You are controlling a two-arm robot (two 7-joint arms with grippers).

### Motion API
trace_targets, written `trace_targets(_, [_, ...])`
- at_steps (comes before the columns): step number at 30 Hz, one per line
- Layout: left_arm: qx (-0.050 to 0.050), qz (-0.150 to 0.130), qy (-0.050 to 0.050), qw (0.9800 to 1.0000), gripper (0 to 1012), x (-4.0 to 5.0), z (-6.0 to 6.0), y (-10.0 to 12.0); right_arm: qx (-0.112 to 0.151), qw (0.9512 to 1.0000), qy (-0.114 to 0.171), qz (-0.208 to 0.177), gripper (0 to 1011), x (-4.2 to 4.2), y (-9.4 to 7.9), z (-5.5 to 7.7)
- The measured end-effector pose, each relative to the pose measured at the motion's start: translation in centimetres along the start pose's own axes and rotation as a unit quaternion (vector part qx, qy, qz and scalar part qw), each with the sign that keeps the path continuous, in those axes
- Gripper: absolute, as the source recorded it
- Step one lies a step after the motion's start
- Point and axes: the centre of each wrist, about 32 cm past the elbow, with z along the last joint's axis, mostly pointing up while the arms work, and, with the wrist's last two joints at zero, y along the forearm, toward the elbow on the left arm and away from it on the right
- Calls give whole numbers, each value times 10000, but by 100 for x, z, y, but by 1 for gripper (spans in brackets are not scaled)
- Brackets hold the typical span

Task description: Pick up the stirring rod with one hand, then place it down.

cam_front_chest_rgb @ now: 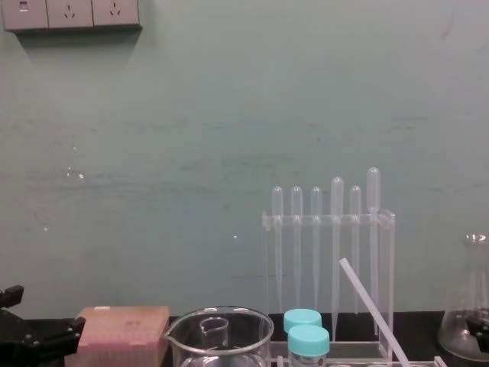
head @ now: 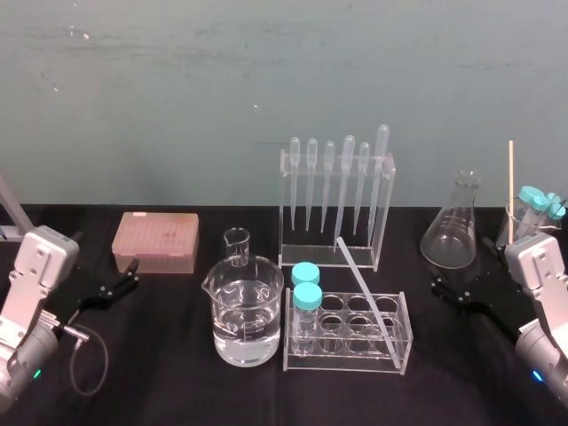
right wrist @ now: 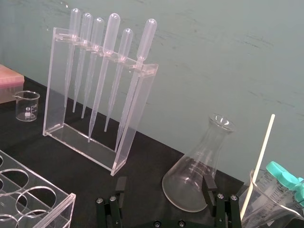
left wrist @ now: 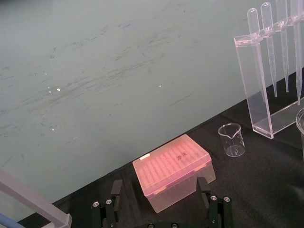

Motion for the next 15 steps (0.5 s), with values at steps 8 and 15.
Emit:
trace_targets(8, [0,0,0,10000,1000,0,0,0,0,10000,0,0,1000,0,0,0])
trace_targets(15, [0,0,0,10000,1000,0,0,0,0,10000,0,0,1000,0,0,0])
